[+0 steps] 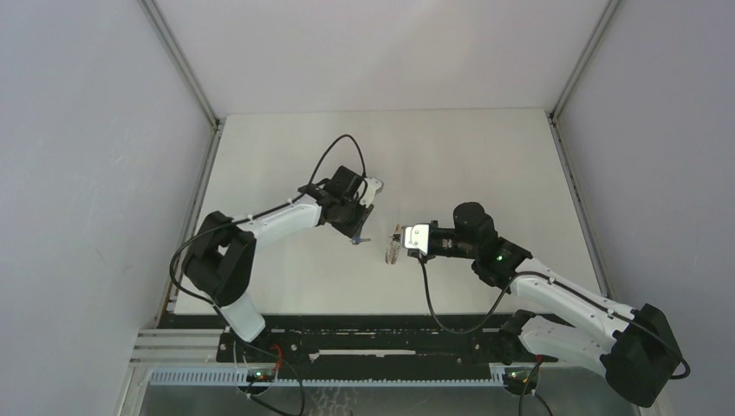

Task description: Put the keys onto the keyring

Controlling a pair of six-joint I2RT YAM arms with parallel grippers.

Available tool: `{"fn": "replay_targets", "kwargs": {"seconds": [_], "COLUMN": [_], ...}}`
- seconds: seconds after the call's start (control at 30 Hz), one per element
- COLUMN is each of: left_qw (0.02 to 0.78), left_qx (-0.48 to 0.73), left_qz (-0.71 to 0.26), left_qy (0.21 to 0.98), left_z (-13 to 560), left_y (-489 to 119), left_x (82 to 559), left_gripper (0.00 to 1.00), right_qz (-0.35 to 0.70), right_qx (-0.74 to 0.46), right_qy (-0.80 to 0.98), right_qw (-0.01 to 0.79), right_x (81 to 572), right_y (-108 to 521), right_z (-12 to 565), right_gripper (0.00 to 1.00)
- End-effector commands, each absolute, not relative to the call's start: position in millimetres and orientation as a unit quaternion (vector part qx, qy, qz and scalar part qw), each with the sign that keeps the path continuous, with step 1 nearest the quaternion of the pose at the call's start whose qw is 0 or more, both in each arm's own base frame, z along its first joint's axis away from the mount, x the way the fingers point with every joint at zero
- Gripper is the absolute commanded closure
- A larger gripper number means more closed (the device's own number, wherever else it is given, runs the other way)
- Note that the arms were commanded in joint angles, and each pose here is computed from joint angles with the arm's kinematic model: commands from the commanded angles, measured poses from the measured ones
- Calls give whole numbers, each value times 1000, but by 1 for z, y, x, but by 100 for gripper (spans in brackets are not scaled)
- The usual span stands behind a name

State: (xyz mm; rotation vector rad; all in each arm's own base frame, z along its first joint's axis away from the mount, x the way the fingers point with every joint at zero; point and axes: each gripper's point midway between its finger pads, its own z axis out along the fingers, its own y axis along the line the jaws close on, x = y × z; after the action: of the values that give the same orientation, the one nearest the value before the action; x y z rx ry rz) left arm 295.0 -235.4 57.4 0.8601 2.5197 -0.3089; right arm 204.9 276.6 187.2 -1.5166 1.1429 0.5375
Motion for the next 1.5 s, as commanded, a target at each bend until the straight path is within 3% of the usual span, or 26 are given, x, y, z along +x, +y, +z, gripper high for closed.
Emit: {"fn": "replay_targets", "kwargs": {"seconds": [0.0,0.43,1.47], "left_qw": [243,227,197], "left_qx": [338,369,378], "left_qz": [-99,-68,-45], "left_qy": [904,899,904], "left_z": [60,37,18], "left_y": [-231,-235,-225], "left_x": [294,296,286], "left_gripper": [64,63,79], "right_qz": [222,222,221], "right_qx": [-642,-642,-642], "right_qy": [462,463,462], "right_qw": [571,570,570], "right_x": [204,204,204], "right_y": [280,280,279], "right_z": [202,201,201], "right_gripper": [100,100,100]}}
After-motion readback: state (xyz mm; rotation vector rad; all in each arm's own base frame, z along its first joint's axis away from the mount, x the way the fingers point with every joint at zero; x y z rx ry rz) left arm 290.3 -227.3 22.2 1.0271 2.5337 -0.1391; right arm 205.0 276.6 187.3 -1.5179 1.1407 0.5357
